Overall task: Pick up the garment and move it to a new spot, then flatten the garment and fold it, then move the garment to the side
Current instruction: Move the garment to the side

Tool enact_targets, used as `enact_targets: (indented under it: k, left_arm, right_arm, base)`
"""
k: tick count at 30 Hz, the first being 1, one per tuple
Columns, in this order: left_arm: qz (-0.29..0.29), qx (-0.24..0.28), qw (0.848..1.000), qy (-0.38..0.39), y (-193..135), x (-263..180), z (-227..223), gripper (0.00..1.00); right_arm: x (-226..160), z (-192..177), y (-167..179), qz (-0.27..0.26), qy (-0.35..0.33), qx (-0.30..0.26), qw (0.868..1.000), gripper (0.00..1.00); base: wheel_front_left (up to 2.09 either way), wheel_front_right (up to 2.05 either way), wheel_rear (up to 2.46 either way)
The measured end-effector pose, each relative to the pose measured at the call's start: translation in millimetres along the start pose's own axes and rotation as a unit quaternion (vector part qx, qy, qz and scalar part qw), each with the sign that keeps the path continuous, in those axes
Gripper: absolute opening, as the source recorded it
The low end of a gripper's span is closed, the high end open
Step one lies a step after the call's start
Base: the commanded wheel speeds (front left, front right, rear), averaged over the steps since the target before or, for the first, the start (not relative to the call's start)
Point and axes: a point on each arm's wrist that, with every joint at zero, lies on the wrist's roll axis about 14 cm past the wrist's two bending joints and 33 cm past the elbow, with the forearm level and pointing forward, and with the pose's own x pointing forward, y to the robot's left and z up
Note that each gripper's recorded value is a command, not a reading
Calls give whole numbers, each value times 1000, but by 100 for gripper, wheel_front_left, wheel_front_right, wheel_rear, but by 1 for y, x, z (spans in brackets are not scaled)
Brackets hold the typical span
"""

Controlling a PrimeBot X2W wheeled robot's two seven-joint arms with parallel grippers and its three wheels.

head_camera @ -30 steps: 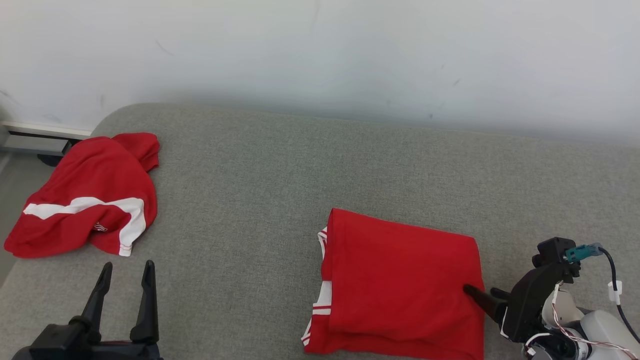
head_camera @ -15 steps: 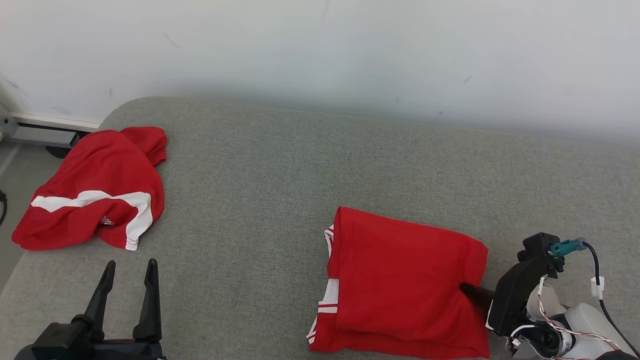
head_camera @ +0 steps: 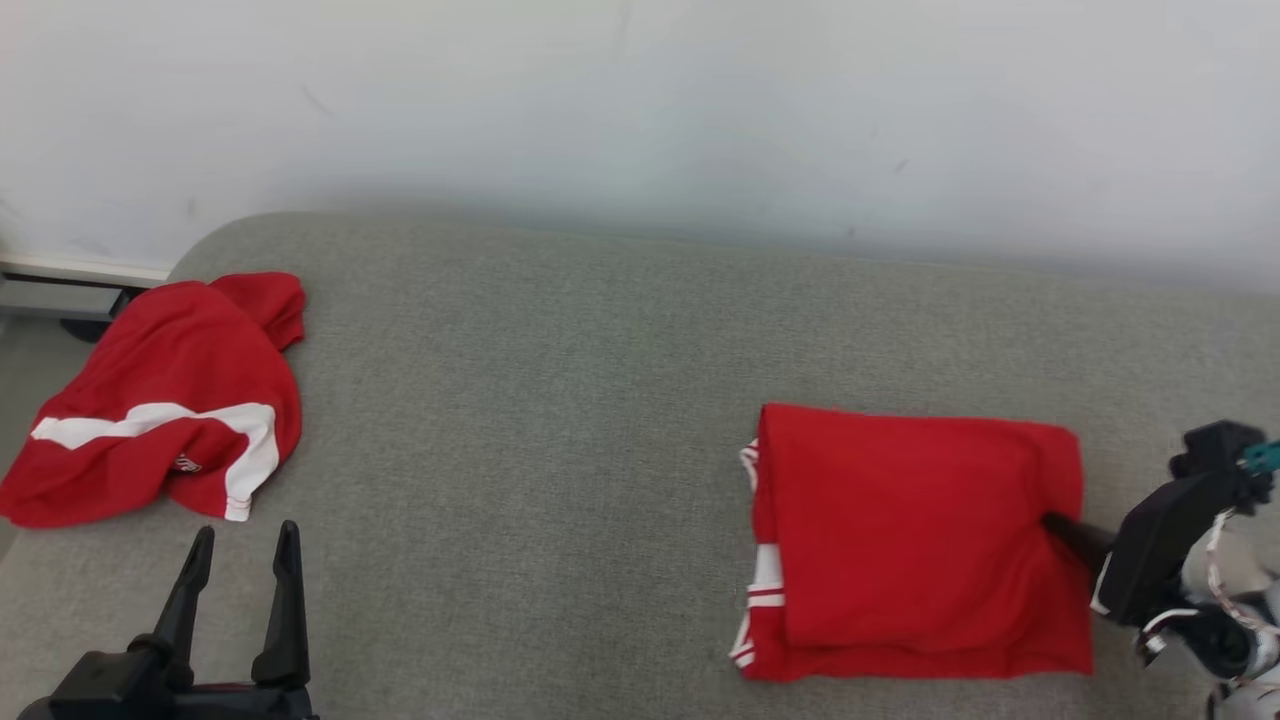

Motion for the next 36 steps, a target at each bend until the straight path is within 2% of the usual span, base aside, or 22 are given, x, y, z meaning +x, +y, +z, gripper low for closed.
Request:
enact_targets:
  k: [13, 22, 36]
  left_arm:
    - [-31, 8, 999, 5, -15, 18, -4, 100]
    - [-45, 16, 999, 12, -19, 32, -9, 100]
    - [-44, 30, 998, 29, -15, 41, -20, 100]
  right_arm:
    - [-37, 68, -71, -96, -34, -33, 994, 0]
    - [-58, 105, -122, -174, -39, -47, 983, 0]
    - [-66, 148, -155, -243, -39, -93, 965, 0]
  base:
    - [0, 0, 0]
    - [0, 0, 0]
    - [0, 0, 0]
